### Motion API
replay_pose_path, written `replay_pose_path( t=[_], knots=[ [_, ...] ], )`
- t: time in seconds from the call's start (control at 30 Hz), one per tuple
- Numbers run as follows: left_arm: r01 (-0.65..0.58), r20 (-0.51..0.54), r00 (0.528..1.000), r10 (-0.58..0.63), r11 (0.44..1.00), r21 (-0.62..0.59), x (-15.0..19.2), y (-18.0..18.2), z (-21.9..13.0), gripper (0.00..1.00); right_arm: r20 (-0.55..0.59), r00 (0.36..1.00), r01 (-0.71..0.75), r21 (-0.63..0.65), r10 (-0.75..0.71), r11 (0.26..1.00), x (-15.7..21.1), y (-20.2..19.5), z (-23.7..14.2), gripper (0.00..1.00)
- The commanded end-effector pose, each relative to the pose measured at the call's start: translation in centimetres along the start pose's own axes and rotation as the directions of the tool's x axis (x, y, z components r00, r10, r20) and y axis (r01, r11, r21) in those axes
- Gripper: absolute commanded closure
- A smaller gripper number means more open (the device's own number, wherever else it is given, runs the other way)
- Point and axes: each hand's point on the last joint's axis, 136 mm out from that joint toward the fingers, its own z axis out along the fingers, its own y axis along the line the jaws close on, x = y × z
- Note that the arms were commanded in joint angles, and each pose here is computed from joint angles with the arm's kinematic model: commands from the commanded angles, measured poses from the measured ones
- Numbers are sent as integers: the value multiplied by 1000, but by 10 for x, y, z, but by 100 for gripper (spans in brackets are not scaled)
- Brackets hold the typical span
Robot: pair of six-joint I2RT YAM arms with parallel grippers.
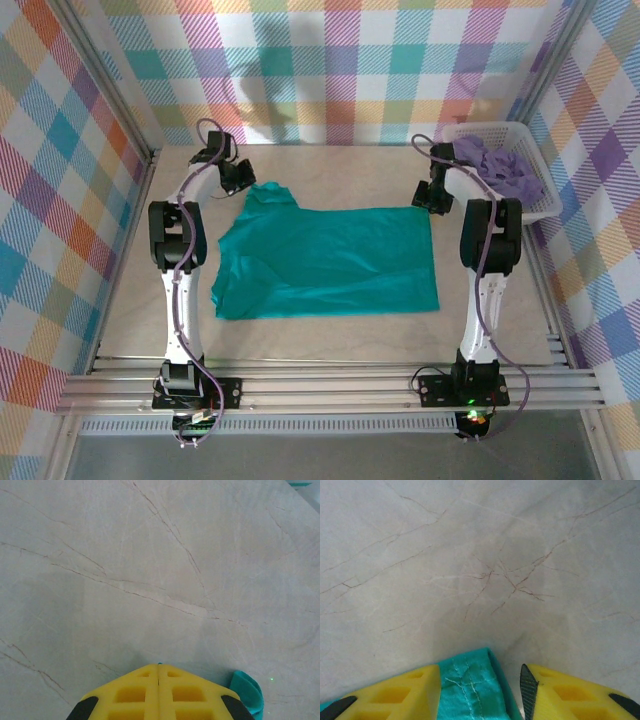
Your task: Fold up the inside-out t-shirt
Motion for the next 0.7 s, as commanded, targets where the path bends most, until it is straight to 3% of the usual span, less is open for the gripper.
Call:
replay_pose_path(
  t=[0.0,0.4,0.67],
  knots=[
    [-16,38,999,14,999,52,-11,-21,-26,100,-65,998,16,6,-15,1000,7,-2,3,58],
    [-25,57,998,22,998,66,-8,-29,-54,100,7,997,82,-33,-81,996,-11,9,-7,93],
    [-14,103,995,5,996,83,5,-38,-109,100,189,959,225,-61,-210,972,-22,14,-45,98]
  ],
)
